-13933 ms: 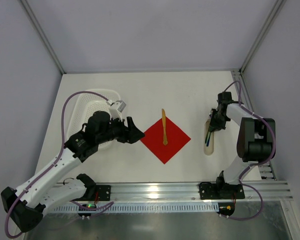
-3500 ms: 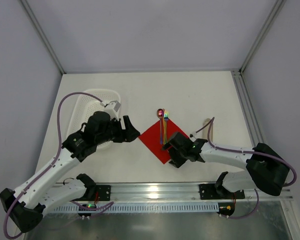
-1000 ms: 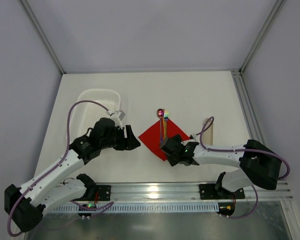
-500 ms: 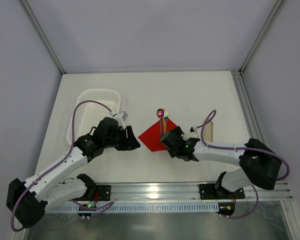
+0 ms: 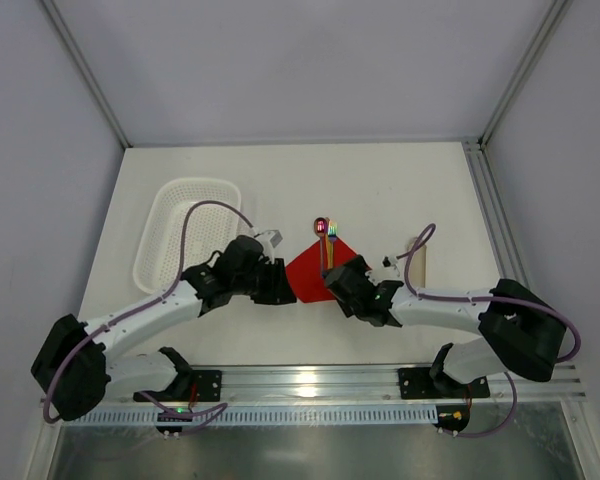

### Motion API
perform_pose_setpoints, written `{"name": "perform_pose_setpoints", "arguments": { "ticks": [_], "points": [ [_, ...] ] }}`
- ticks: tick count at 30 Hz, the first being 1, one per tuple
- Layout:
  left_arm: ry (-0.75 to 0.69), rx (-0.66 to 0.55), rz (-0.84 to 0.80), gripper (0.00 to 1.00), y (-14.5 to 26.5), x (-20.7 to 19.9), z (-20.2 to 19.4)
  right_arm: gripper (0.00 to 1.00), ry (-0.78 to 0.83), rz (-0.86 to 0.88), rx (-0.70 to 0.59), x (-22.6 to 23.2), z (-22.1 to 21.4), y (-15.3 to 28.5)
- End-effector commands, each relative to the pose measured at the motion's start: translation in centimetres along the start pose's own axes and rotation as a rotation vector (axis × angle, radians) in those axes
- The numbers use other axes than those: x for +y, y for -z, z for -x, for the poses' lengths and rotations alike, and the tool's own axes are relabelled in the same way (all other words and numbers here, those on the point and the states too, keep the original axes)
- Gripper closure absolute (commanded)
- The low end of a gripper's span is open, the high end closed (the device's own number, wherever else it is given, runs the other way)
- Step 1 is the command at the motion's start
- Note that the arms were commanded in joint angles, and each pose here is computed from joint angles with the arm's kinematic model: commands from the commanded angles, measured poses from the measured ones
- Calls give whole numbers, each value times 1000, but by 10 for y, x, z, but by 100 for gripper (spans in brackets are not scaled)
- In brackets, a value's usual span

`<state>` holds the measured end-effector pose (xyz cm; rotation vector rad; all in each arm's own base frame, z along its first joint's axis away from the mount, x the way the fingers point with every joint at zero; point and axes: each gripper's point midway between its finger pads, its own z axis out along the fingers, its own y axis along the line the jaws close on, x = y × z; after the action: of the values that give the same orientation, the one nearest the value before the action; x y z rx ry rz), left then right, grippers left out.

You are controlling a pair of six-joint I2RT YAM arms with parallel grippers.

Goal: Place the utensils on the paper napkin and roll it up

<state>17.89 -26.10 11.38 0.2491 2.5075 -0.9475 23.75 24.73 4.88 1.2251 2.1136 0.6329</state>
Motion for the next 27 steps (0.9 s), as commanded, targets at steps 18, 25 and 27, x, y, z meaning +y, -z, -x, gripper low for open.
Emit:
{"name": "perform_pose_setpoints", "arguments": {
  "ticks": [18, 25, 27],
  "points": [
    [-68, 28, -149, 68, -85, -44, 22, 23, 41, 113, -26, 3, 29, 15],
    [-59, 59, -125, 68, -109, -38, 21, 23, 243, 259, -68, 15, 59, 45],
    [-61, 57, -107, 68, -110, -34, 22, 23, 495, 329, -88, 19, 65, 49]
  ]
}}
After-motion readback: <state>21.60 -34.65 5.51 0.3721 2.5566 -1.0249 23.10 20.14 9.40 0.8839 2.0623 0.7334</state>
